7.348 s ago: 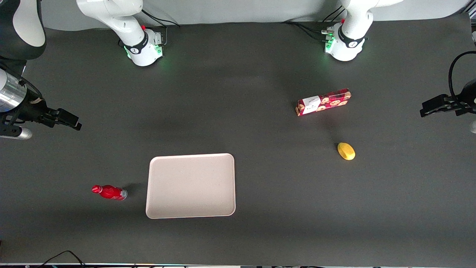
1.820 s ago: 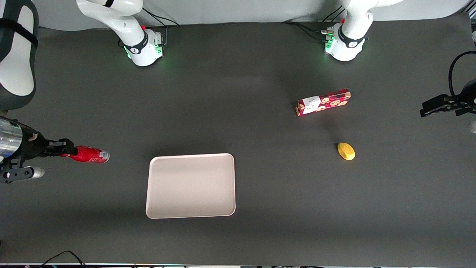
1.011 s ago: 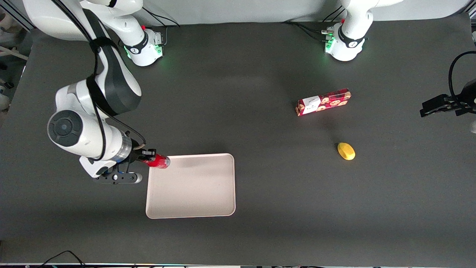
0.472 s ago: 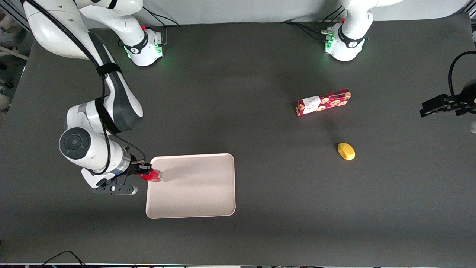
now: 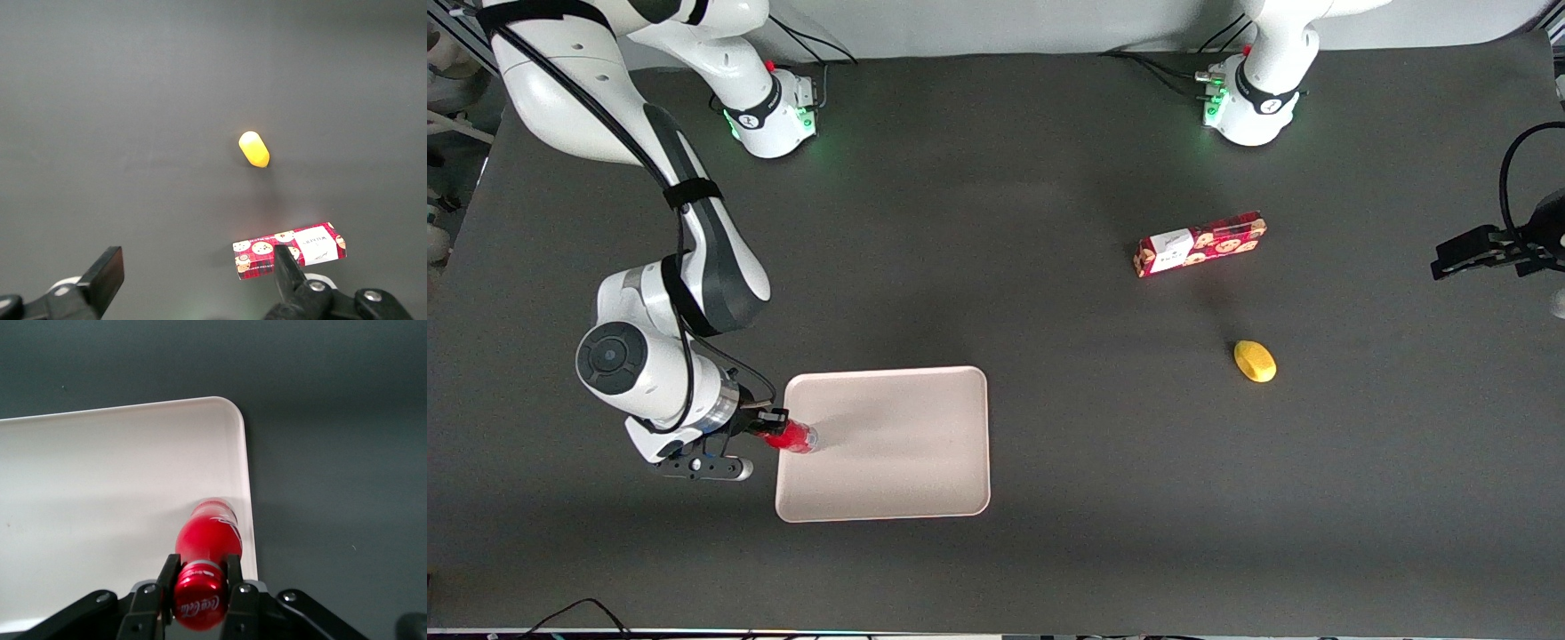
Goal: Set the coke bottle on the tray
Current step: 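Carry the held bottle over the white tray's edge, then lower the bottle onto the tray and open the right gripper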
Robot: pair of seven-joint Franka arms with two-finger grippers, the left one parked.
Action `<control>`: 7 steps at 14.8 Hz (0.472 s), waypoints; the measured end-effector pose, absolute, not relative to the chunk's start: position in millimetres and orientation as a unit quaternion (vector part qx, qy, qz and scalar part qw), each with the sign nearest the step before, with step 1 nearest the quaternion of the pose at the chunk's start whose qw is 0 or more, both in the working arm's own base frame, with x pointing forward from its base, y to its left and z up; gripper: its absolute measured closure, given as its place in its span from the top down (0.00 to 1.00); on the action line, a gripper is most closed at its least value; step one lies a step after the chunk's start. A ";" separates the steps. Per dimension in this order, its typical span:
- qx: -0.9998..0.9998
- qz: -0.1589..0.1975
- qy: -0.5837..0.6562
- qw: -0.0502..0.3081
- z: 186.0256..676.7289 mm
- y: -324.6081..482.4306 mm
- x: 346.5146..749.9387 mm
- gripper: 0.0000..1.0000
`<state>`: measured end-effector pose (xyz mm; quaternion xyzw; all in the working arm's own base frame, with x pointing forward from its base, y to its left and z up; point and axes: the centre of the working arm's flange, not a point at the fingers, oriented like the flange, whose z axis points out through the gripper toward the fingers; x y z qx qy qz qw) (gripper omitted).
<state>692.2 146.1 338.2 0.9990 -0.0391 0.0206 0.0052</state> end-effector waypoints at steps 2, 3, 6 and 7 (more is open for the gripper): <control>0.999 0.024 -0.040 0.004 335.9 145.6 693.5 0.32; 0.999 0.025 -0.040 0.004 335.0 145.2 694.1 0.32; 0.999 0.032 -0.041 0.001 328.6 144.8 696.9 0.32; 0.999 0.033 -0.041 0.001 325.7 144.7 697.7 0.32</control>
